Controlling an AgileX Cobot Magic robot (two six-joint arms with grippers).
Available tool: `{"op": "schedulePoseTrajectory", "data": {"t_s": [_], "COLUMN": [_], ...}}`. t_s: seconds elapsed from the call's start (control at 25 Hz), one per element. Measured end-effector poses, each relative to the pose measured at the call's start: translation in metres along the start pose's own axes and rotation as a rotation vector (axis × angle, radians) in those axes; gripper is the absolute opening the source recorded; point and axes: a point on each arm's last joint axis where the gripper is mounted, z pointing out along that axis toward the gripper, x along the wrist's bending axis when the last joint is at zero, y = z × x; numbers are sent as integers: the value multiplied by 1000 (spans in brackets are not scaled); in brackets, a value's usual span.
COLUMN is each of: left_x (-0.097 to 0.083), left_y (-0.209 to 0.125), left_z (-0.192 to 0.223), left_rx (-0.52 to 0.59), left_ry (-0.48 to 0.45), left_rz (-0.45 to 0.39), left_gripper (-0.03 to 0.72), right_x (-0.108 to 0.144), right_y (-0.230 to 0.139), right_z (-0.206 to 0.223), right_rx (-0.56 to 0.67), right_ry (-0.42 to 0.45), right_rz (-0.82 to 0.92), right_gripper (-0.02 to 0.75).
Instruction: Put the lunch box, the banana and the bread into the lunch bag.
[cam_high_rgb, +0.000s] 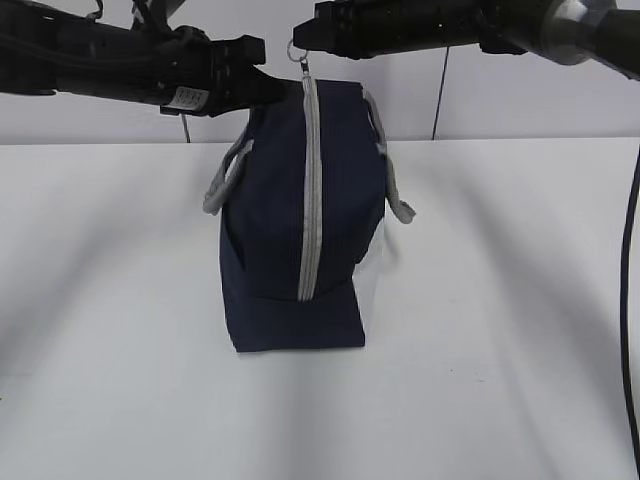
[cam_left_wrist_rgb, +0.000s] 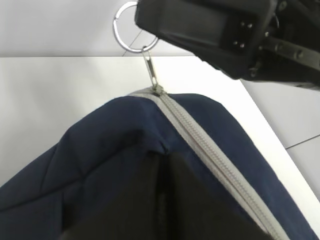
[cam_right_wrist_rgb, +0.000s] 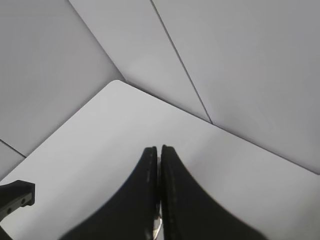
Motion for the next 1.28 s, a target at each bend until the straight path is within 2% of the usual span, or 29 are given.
{"op": "schedulePoseTrajectory", "data": {"t_s": [0.36,0.72,1.08,1.28], "left_x": [-14,-19,-25,-25], "left_y": [7,6,9,9], "left_z": [-13,-14,-20,-20], "left_rx": [28,54,44,43], "left_ry": [-14,-64,-72,-72], "left_rz": [152,222,306,320], "left_gripper": [17,17,17,17], "right_x": [-14,-23,-31,-38], "right_y": [-14,-24,-23,-32], "right_z": [5,8,1,2], "right_rx": [14,24,23,40], "right_ry": [-24,-33,-36,-24], "right_rz": [38,84,180,233], "right_gripper": [-16,-16,-16,-16]}}
